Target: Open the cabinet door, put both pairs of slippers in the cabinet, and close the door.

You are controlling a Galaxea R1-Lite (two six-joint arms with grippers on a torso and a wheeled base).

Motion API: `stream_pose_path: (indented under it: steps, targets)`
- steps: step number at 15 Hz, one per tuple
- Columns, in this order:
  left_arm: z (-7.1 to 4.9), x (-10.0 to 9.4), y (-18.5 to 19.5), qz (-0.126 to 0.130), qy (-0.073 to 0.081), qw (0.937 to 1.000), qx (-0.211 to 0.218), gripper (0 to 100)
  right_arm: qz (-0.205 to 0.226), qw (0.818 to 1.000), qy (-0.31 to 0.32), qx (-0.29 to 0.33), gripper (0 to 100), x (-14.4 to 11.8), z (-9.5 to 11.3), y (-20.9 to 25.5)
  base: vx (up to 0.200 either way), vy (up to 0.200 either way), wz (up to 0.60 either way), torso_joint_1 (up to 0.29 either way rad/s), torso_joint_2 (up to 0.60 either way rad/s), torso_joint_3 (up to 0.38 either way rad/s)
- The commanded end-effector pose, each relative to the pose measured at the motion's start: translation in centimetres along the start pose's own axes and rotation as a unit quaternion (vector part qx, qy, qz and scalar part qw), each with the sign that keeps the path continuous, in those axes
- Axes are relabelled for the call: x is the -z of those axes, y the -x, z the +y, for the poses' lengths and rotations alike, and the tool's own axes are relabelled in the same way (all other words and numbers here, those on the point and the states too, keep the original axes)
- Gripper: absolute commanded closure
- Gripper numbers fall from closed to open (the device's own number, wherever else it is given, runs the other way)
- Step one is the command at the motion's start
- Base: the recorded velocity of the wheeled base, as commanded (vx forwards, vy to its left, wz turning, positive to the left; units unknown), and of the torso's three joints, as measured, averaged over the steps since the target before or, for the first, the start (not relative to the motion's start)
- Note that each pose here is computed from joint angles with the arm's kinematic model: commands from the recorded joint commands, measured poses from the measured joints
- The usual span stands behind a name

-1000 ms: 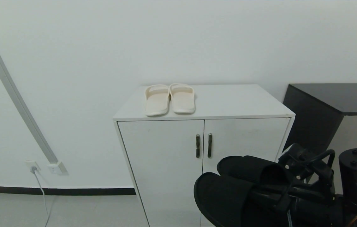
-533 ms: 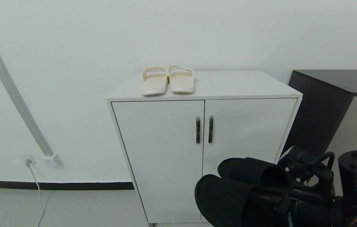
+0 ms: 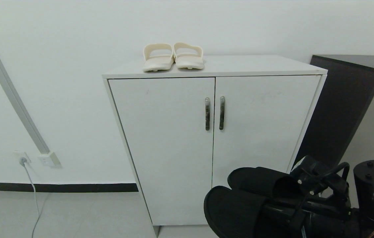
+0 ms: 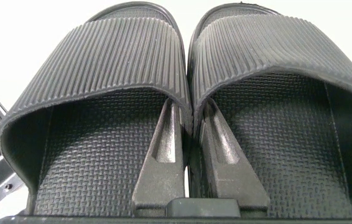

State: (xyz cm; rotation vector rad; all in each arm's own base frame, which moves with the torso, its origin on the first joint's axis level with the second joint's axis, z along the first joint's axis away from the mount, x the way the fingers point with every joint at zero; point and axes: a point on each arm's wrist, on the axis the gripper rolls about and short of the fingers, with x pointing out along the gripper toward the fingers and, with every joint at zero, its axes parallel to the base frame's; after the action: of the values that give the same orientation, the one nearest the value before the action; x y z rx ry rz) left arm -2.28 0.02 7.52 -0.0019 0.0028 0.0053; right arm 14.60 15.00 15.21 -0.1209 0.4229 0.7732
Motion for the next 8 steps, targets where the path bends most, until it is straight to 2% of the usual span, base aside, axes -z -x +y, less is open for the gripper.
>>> stream_pose_path:
  steps: [1, 8]
  targets:
    - [0.0, -0.01, 0.0, -0.001, 0.001, 1.0, 0.0, 0, 0.0, 1.0, 0.0, 0.0, 100, 0.0, 0.01, 0.0, 0.0, 0.0, 0.0, 0.012, 0.28, 0.227]
    - [-0.01, -0.01, 0.0, -0.001, 0.001, 1.0, 0.001, 0, 0.004, 1.0, 0.002, -0.002, 100, 0.44, 0.05, 0.23, 0.0, 0.0, 0.0, 0.0, 0.0, 0.0]
